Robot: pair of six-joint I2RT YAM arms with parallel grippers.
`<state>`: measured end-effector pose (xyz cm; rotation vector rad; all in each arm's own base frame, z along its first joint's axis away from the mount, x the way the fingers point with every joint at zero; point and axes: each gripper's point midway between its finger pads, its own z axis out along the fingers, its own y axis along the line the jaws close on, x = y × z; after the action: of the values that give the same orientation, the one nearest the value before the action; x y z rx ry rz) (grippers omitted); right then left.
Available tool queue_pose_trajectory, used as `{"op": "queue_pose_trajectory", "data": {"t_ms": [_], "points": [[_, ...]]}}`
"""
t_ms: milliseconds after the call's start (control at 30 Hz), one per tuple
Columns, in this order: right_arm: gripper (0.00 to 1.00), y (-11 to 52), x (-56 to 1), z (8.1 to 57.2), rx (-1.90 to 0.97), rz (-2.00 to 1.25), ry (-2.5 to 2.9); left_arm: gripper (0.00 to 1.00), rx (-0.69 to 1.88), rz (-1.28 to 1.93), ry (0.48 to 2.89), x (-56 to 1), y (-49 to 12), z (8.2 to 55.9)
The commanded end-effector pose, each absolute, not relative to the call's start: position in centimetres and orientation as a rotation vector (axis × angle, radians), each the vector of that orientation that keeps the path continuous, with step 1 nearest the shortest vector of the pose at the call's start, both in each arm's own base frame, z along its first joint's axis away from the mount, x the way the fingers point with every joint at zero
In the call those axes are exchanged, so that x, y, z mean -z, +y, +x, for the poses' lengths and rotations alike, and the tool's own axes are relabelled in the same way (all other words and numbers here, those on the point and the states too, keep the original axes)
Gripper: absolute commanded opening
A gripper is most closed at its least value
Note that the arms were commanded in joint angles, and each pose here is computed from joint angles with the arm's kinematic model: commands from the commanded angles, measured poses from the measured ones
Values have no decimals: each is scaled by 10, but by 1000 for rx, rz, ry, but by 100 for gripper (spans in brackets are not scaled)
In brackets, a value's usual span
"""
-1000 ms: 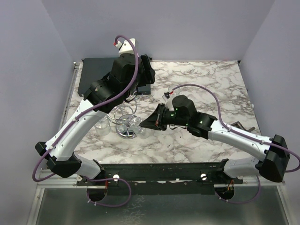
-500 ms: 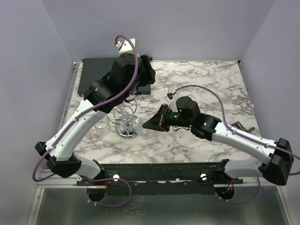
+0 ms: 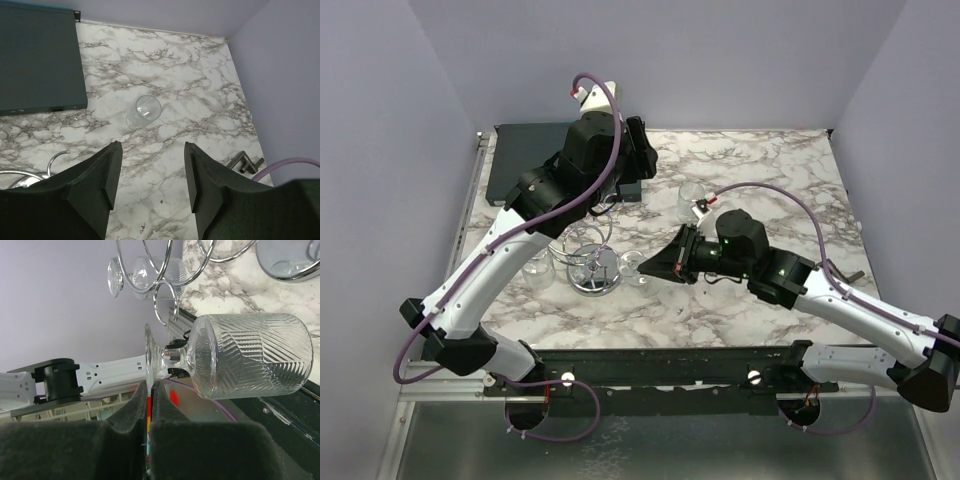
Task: Take the wine glass off the wine glass rack
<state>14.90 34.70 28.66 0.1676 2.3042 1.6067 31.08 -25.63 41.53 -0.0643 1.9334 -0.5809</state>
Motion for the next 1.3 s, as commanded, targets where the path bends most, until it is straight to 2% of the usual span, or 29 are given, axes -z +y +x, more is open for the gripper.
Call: {"op": "queue_pose_trajectory", "data": {"t_ms": [0,200,467,833,1067,1267], "points": [[1,338,-294,156,-1553,192,2250,58,645,-58,1907,-431,-267,314],[0,323,-293,174,-1507,228,2232,58,668,-46,1898,-438,-275,319],[0,286,-318,224,-1497,279,2121,59,694,-21,1885,-446,-292,329],[1,194,-406,310,-1581,319,1855,60,955,-9,1841,-478,-317,366],[1,158,-468,332,-1691,278,1677,61,1236,-28,1769,-491,-329,379],[1,158,-509,334,-1773,223,1576,62,1403,-110,1760,-483,-338,382]]}}
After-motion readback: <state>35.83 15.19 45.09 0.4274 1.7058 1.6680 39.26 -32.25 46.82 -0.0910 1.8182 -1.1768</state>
